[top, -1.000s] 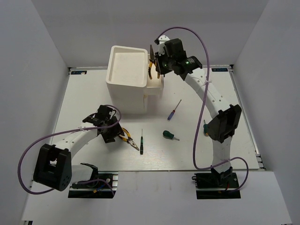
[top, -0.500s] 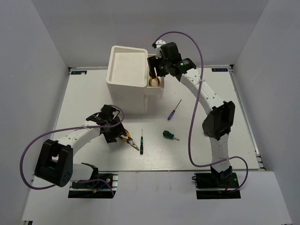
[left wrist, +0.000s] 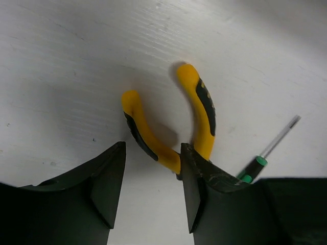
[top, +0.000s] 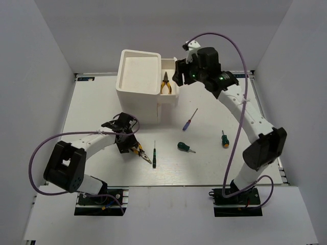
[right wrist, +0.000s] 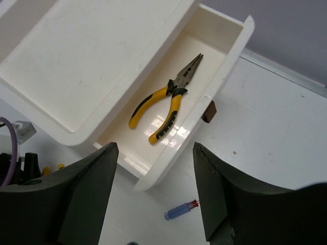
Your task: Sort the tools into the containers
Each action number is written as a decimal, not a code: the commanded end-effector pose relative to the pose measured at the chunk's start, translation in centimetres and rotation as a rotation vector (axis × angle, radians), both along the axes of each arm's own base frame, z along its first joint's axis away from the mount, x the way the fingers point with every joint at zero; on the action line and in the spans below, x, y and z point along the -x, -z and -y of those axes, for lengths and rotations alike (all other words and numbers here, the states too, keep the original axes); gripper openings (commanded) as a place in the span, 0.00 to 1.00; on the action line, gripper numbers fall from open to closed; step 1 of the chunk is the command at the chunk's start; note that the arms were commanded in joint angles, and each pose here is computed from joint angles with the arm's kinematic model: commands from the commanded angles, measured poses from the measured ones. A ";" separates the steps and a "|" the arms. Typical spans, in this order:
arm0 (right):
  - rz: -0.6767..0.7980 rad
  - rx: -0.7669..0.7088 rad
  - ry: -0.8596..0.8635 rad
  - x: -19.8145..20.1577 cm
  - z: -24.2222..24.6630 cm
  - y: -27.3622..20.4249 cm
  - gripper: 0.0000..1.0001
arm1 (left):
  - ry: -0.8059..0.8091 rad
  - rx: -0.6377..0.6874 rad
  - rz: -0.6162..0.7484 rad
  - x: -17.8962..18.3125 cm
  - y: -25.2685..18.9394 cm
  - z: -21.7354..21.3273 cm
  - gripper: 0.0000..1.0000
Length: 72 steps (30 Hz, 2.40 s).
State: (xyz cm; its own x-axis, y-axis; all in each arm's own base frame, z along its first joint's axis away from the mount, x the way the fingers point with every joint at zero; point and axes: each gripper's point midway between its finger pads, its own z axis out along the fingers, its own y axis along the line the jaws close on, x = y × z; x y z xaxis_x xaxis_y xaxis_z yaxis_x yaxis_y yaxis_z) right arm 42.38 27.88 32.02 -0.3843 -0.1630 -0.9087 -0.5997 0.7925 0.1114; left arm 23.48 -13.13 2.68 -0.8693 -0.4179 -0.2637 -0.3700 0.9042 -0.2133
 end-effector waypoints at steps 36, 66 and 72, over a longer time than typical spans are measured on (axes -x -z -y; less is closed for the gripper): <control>-0.186 0.141 0.133 2.4 14.1 11.4 0.00 | 0.403 0.255 1.206 -21.4 -40.1 16.5 0.00; -0.125 -0.002 -0.058 -2.5 9.4 10.0 0.00 | 0.135 -0.091 1.287 -25.6 -44.8 10.0 0.21; -0.160 -0.042 -0.051 -8.9 5.8 10.0 0.00 | -0.295 -0.330 1.012 -21.9 -38.6 -7.7 0.26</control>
State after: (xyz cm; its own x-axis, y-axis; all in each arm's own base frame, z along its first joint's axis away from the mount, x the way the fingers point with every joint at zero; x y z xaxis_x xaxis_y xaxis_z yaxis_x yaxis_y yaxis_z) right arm 49.41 19.91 20.40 -0.5442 -0.1812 -0.8192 -0.5888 0.7780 0.2191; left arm 48.22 -16.54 41.73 -0.1182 -0.2773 -0.9535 -0.0587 0.9605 -0.2721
